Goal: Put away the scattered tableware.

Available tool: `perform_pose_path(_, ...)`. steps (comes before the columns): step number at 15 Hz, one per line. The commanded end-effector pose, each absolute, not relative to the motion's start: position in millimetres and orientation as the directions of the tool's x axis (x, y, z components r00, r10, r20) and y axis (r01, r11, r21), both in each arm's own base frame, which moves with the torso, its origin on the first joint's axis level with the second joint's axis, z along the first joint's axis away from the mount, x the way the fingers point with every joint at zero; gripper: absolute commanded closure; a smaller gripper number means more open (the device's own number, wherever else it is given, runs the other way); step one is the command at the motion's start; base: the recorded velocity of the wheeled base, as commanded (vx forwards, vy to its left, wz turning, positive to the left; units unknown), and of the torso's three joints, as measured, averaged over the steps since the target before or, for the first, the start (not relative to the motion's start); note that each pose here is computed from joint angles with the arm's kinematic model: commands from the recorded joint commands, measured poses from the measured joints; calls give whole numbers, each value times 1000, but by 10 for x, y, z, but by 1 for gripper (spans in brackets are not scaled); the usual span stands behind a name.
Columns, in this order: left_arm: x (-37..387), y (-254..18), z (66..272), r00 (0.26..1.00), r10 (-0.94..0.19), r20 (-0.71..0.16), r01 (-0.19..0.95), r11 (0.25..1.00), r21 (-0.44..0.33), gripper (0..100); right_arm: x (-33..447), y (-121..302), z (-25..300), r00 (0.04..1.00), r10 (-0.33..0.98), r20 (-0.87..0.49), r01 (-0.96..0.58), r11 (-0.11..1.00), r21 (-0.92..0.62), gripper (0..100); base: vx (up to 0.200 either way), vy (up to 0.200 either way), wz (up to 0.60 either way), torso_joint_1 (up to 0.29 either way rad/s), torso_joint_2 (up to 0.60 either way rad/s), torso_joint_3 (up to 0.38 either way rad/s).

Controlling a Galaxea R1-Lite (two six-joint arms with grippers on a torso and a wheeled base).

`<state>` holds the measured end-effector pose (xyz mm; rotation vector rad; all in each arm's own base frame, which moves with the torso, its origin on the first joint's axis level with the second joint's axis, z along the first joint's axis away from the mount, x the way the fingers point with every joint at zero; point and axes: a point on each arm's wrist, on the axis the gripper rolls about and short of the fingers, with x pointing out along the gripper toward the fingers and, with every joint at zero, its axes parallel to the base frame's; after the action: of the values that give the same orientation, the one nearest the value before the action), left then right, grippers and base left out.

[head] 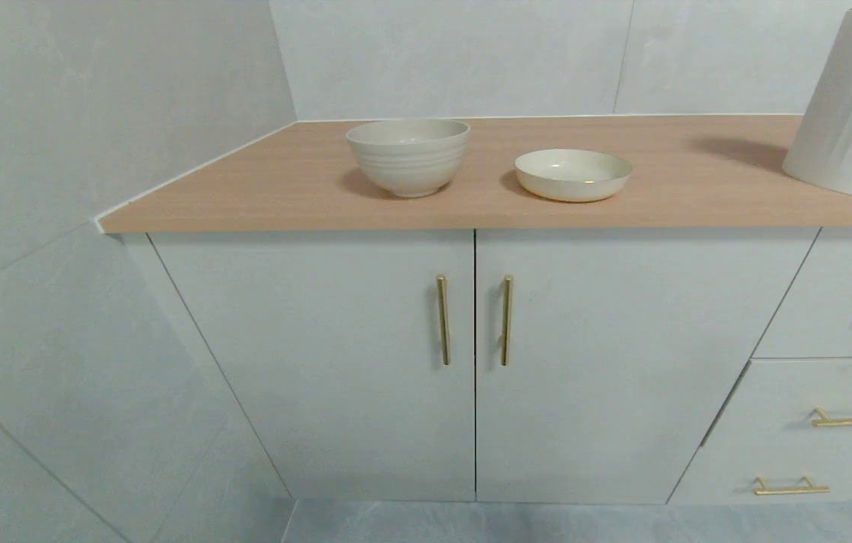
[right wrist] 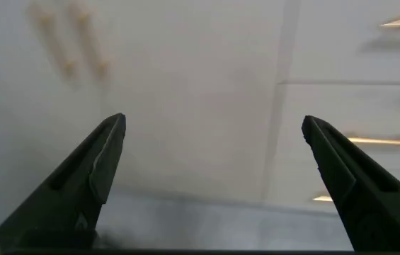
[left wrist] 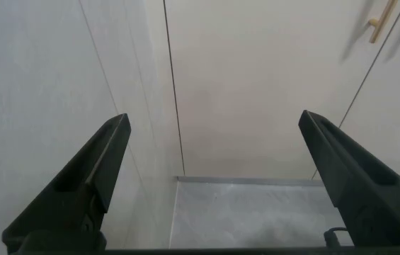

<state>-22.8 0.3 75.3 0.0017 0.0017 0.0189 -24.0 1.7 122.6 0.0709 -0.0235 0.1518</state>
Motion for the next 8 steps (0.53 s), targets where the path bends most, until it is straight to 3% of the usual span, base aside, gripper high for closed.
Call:
perform_pose_path(1,-228,2,753,1000,20,-2,-20,1000,2,0,240,93,1360,871,397,-290,-359,916,176,0,0,0,0,0,0,0)
perform_pose_path(3,-228,2,753,1000,20,-2,-20,1000,2,0,750,201,1572,753,504,-422,-439,864,248,0,0,0,0,0,0,0)
perform_pose_path(8,-228,2,753,1000,20,-2,-20,1000,2,0,1654,836,2003,613,690,-384,-653,717,245,0,0,0,0,0,0,0)
